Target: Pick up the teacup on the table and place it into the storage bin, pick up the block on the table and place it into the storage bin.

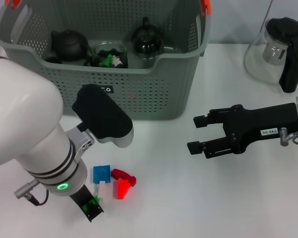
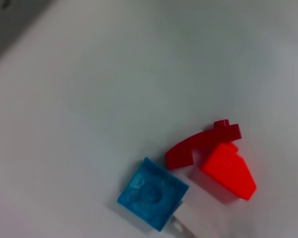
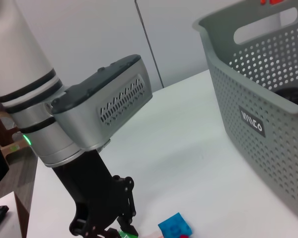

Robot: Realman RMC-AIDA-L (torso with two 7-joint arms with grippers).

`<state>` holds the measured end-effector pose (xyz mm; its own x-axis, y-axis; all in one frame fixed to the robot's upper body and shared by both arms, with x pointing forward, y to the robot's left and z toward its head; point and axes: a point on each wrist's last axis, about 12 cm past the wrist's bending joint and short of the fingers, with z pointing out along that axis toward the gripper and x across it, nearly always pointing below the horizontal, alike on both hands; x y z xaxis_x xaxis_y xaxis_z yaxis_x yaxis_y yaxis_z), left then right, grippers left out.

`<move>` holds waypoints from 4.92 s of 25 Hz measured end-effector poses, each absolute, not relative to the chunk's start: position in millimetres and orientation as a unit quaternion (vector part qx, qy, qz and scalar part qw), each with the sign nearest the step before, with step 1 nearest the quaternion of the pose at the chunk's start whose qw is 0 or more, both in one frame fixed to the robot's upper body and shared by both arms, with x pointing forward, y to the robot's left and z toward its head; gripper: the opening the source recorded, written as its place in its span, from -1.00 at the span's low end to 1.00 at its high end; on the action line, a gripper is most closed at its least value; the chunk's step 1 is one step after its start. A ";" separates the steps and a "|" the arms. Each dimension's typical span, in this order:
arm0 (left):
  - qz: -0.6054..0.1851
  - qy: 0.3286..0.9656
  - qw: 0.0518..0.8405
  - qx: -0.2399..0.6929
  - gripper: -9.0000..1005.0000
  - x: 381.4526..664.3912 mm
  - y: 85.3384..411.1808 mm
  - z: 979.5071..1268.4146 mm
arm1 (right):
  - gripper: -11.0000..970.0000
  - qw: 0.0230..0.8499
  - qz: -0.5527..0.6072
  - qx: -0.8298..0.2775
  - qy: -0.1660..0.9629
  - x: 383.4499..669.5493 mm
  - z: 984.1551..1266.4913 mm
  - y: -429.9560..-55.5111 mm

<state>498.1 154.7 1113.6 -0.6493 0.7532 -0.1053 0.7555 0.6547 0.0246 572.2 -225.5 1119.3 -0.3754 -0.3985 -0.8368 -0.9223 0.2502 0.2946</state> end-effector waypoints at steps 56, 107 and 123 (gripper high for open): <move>-0.300 0.780 0.399 0.377 0.42 590.6 246.4 1271.9 | 0.78 0.281 0.438 -0.495 0.696 556.0 1114.4 -211.0; -0.007 0.795 0.151 0.587 0.89 530.6 200.9 1130.3 | 0.78 0.283 0.442 -0.468 0.711 558.1 1113.9 -214.7; 0.016 0.793 0.135 0.594 0.87 529.3 182.7 1118.5 | 0.79 0.284 0.441 -0.467 0.712 558.6 1114.7 -215.3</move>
